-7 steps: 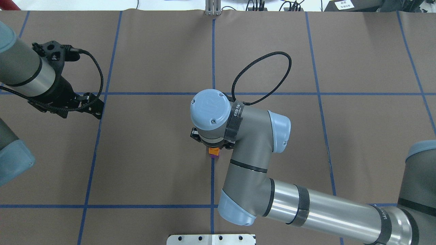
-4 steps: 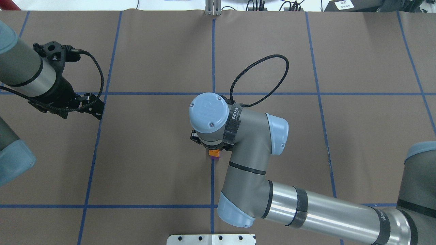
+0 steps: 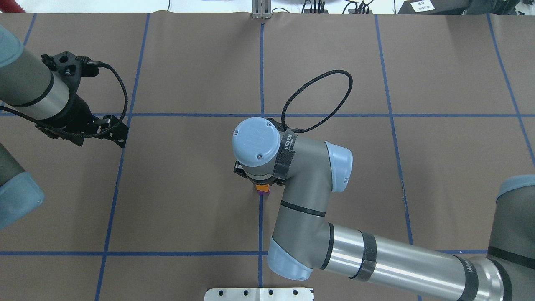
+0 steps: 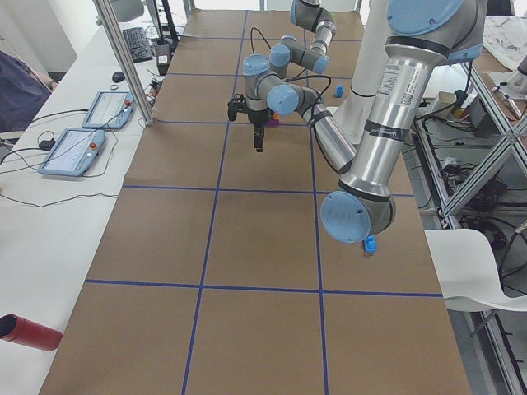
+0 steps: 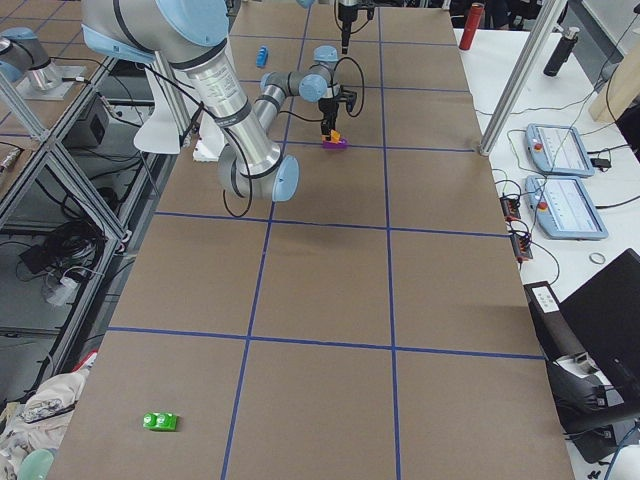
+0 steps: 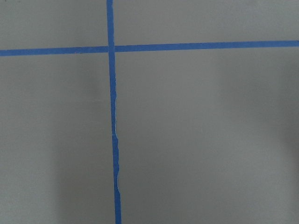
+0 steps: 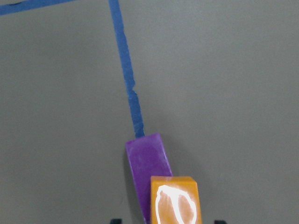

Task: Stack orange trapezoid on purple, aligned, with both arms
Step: 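Lower the orange trapezoid onto the purple block, aligning it, then open the right gripper and raise it away from the stack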

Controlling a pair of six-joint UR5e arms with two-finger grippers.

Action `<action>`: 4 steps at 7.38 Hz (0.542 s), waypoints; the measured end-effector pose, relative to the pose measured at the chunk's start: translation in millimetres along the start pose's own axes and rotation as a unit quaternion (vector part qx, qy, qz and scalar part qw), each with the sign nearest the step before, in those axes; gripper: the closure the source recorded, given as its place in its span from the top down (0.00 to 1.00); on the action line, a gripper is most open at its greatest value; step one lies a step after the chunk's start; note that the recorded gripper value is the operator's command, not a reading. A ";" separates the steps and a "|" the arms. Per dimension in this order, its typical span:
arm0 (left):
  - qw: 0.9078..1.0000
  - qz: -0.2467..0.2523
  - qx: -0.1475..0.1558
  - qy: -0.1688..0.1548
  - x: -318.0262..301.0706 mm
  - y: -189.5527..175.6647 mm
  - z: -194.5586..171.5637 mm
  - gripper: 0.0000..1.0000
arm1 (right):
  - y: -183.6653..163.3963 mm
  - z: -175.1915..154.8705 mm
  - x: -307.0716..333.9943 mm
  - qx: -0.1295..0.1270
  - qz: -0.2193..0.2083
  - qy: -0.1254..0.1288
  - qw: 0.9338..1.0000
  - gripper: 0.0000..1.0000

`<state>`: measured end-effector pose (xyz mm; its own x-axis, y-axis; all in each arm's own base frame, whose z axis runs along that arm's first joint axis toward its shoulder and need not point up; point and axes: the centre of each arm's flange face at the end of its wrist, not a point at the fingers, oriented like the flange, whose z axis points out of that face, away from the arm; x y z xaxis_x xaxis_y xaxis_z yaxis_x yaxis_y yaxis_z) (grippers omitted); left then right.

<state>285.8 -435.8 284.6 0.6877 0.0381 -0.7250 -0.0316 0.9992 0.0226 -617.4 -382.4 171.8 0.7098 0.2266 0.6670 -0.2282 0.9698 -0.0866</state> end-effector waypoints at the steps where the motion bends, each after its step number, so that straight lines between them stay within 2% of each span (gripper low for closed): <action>1: 1.000 0.000 0.000 0.000 0.1 0.0 0.0 1.00 | -3.8 -6.5 -1.0 0.001 0.001 -0.005 1.000 0.99; 4: 1.000 0.005 -0.003 0.002 -1.3 1.2 -0.4 1.00 | -43.9 -39.1 6.6 -0.007 0.020 -0.024 0.999 0.99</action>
<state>284.6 -434.7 285.3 0.6848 0.0477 -0.7272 -0.0425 0.9988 0.0255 -576.6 -420.0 151.1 0.6667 0.2615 0.6980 -0.2466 0.9611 -0.1245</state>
